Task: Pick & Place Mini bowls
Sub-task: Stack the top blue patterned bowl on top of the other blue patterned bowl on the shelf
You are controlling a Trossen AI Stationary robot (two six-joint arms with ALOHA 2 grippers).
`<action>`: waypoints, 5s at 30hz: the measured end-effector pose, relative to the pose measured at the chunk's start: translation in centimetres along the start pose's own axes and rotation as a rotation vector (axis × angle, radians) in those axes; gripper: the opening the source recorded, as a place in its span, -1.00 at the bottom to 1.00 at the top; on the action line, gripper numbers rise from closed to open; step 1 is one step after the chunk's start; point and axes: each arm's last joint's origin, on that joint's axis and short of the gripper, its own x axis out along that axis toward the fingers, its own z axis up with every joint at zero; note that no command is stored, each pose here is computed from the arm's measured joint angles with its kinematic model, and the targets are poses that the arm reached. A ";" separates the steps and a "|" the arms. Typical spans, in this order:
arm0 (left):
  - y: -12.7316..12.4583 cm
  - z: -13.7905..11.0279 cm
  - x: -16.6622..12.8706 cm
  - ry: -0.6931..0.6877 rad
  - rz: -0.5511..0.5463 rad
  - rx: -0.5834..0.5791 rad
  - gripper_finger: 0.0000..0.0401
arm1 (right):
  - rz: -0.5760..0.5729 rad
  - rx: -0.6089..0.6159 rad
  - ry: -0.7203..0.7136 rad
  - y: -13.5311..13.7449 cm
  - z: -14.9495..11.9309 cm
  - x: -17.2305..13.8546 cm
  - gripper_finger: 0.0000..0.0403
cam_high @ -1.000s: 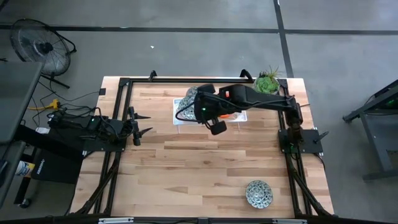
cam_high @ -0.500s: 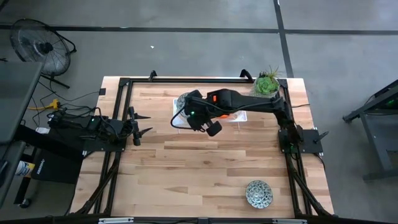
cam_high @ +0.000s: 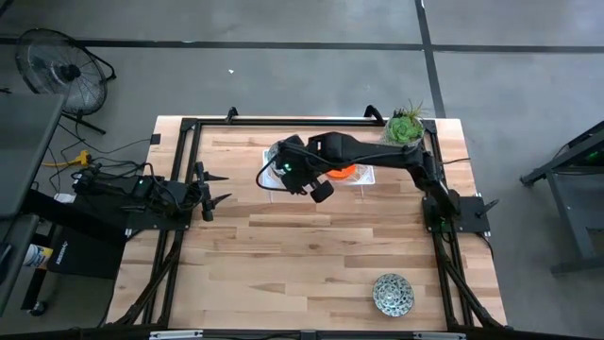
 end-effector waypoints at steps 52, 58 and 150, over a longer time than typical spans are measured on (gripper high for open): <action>0.0 0.0 0.0 0.000 0.000 0.000 0.16 | -0.050 0.057 -0.031 -0.8 -0.4 -0.9 -0.43; 0.0 0.0 0.0 0.000 0.001 0.000 0.16 | -0.065 0.067 -0.019 -0.9 -0.5 -1.2 -0.43; 0.0 0.0 0.0 0.000 0.000 0.000 0.16 | -0.026 0.112 -0.064 -0.6 -0.3 -1.3 -0.99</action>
